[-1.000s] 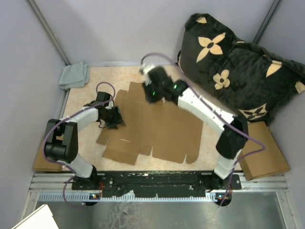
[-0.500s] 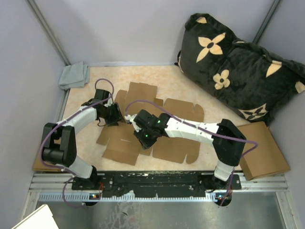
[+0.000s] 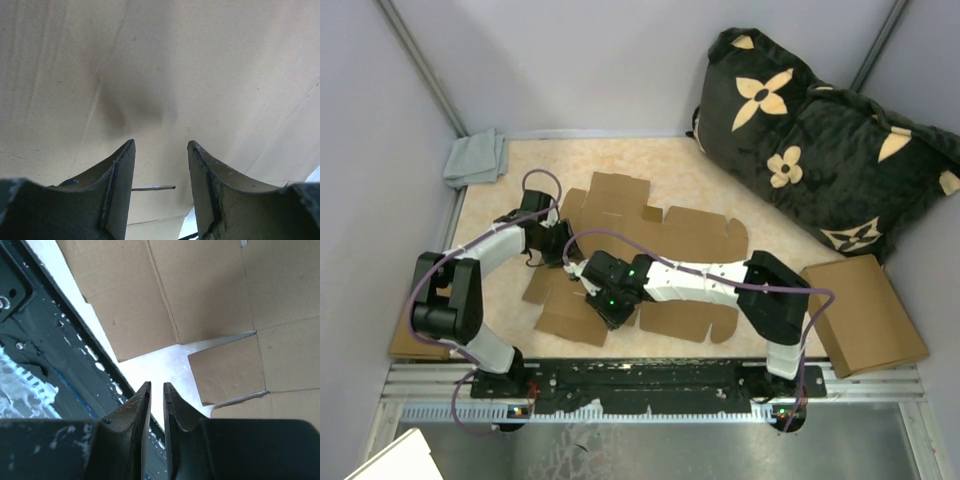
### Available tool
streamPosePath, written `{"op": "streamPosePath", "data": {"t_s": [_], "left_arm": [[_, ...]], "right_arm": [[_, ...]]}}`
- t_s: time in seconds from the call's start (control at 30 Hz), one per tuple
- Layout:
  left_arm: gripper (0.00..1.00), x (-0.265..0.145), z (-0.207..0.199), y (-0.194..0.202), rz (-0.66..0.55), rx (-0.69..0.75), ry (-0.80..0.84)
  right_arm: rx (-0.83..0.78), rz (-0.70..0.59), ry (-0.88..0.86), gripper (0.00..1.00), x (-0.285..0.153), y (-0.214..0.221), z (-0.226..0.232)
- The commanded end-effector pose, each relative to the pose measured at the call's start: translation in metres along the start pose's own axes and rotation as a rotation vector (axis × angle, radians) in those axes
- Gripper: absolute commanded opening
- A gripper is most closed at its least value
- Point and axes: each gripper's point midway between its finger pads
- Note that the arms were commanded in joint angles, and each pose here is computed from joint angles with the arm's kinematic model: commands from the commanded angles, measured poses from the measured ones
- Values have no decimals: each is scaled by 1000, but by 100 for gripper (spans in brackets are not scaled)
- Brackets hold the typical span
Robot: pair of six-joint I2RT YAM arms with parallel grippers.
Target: Fold the paper box
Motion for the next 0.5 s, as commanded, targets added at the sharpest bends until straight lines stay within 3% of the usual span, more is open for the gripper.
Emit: {"op": "streamPosePath", "data": {"t_s": [0.0, 0.47], "left_arm": [[53, 10, 10, 12, 44, 9, -23], [53, 15, 24, 18, 70, 19, -77]], "right_arm": [[-45, -49, 61, 17, 13, -11, 0], [9, -21, 169, 19, 39, 14, -15]]}}
Point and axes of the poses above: each gripper's point midway between its finger pads, its own x axis out along the fingers, its own z axis along the line the jaws close on, y = z × x, and after that the axes turned 11 degrees about -x, right-handed
